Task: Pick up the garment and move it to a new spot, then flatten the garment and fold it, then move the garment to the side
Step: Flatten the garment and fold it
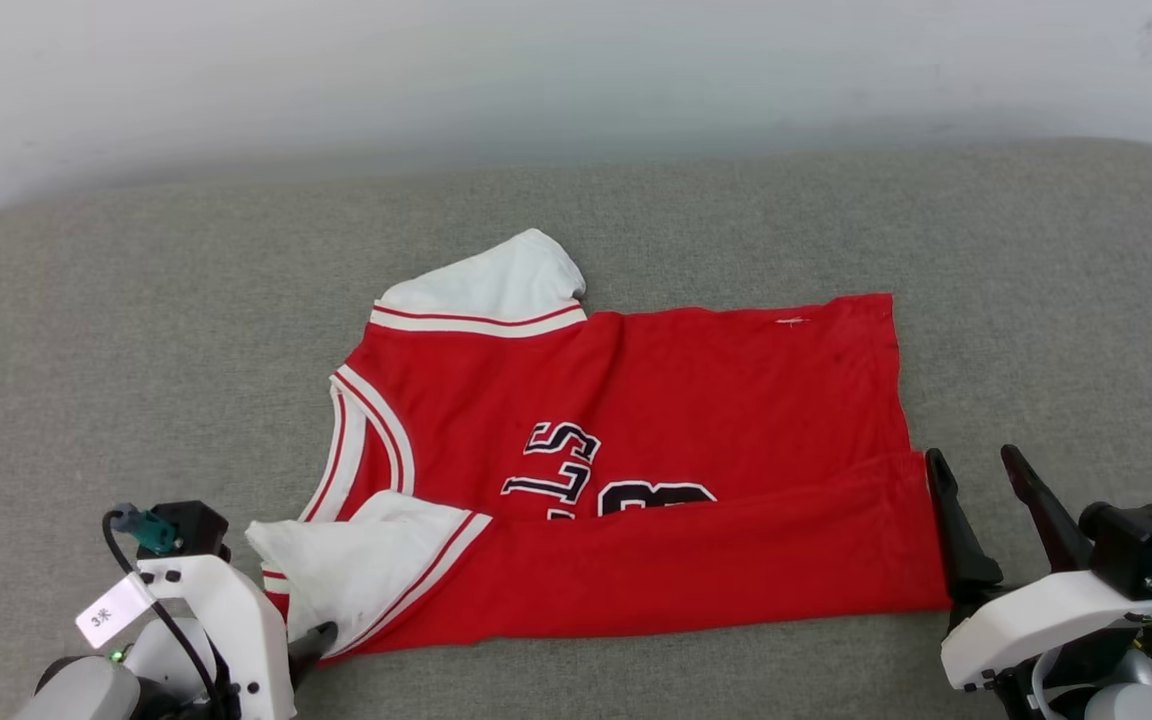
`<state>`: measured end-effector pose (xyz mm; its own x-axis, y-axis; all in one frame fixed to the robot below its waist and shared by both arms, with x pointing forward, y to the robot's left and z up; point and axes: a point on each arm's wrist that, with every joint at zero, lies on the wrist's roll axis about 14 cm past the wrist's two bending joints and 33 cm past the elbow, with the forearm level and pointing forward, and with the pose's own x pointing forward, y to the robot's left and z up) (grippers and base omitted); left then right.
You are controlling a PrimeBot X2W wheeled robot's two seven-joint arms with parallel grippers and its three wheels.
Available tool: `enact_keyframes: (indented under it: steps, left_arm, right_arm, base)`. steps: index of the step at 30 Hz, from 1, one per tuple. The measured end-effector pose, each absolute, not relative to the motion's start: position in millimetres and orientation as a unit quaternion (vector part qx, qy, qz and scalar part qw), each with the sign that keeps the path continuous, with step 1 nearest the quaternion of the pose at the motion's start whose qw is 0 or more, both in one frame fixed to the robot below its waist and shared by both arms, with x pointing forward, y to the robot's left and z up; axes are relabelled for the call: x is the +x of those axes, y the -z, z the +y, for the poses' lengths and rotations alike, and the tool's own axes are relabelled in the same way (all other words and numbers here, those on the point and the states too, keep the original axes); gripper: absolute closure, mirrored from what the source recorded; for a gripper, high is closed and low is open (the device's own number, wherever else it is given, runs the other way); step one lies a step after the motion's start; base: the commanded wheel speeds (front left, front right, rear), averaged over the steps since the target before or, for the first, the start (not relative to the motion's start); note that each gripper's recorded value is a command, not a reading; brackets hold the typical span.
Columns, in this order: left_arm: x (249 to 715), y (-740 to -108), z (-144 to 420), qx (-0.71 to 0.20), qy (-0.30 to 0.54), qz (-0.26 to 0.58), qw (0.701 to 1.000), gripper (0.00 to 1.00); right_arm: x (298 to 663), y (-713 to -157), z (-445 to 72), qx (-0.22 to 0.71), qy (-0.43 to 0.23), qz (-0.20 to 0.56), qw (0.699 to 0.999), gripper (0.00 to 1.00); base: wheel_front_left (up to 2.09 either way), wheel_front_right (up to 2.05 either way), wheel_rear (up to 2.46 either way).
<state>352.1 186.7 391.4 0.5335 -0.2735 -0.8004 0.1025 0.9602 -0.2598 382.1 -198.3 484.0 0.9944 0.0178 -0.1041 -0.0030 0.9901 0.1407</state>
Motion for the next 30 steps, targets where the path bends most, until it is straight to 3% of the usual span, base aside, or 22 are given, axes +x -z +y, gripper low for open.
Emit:
enact_keyframes:
  steps: [4,6,7,16,23,30]
  left_arm:
    - [351.1,-376.8,178.1,-0.087,0.121,0.499,0.854,0.0]
    - [350.6,-371.9,173.5,-0.088,0.129,0.51,0.846,0.85]
    - [351.4,-370.9,172.4,-0.087,0.133,0.512,0.844,1.0]
    - [359.4,-381.4,163.8,-0.087,0.151,0.476,0.862,1.0]
    - [367.2,-407.3,168.7,-0.072,0.151,0.425,0.889,1.0]
    - [369.6,-419.7,166.0,-0.066,0.156,0.404,0.899,1.0]
  right_arm:
    - [381.1,-476.4,-204.2,0.072,0.005,0.064,0.995,0.0]
    - [381.4,-473.9,-206.5,0.075,0.009,0.067,0.995,0.0]
    - [381.4,-472.8,-207.8,0.076,0.011,0.068,0.995,0.0]
    - [376.5,-462.0,-220.0,0.099,0.019,0.111,0.989,0.0]
    - [360.1,-431.4,-239.6,0.087,0.012,0.237,0.967,0.0]
    - [354.3,-411.5,-220.9,0.085,-0.038,0.337,0.937,0.0]
  base:
    - [0.0,0.0,0.0]
    - [0.0,0.0,0.0]
    - [0.0,0.0,0.0]
    - [0.0,0.0,0.0]
    - [0.0,0.0,0.0]
    - [0.0,0.0,0.0]
